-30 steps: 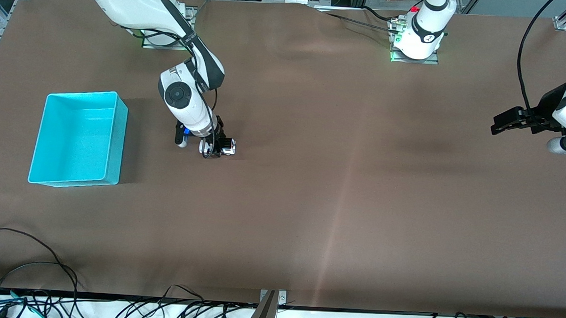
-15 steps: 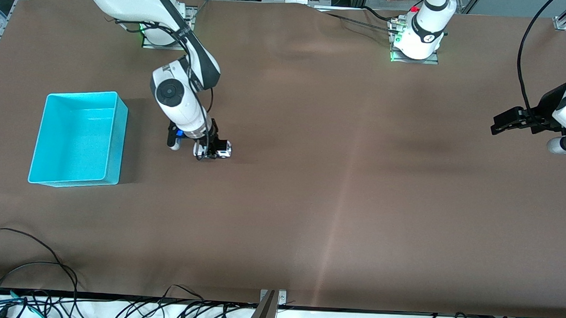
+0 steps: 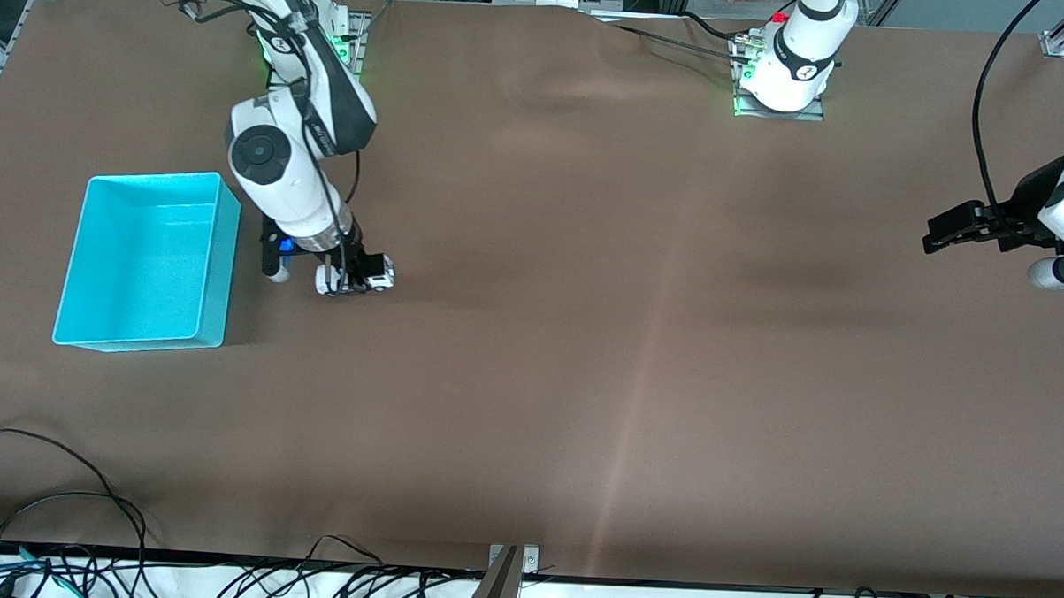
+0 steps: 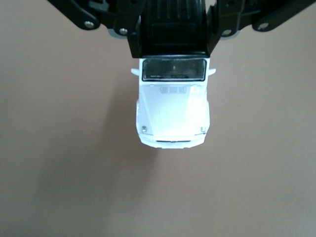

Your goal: Wind and store white jeep toy

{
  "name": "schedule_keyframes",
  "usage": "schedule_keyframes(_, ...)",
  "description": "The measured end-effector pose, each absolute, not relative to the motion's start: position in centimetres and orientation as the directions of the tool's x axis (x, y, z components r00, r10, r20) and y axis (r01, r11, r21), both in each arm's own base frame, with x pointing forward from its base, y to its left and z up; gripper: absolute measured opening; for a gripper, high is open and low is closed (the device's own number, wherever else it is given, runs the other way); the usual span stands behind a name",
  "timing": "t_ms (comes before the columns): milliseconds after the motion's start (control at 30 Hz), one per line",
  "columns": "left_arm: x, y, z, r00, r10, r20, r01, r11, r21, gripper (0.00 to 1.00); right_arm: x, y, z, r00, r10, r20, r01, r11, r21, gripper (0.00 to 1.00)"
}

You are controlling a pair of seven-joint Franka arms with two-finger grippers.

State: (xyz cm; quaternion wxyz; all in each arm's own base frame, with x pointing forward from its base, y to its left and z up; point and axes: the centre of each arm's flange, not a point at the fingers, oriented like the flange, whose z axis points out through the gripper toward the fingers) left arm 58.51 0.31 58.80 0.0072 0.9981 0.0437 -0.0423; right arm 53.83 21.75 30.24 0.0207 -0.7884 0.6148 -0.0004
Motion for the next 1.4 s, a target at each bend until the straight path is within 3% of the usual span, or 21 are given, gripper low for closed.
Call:
schedule_keyframes(467, 58.5, 0.3, 58.8, 0.993, 0.086, -0.085, 0.088, -0.996, 0.011, 1.00, 54.4, 14.6, 32.1, 0.501, -0.865, -0.030, -0.860, -0.502, 0.093, 0.52)
schedule_keyframes(834, 58.5, 0.3, 58.8, 0.993, 0.086, -0.085, 0.088, -0.996, 0.011, 1.00, 53.9, 6.8, 33.4, 0.637, -0.766, -0.087, -0.749, -0.642, 0.161, 0.52)
schedule_keyframes(1402, 58.5, 0.3, 58.8, 0.993, 0.086, -0.085, 0.088, -0.996, 0.011, 1.00, 50.3, -9.0, 33.2, 0.786, -0.577, -0.220, -0.558, -0.817, 0.146, 0.52)
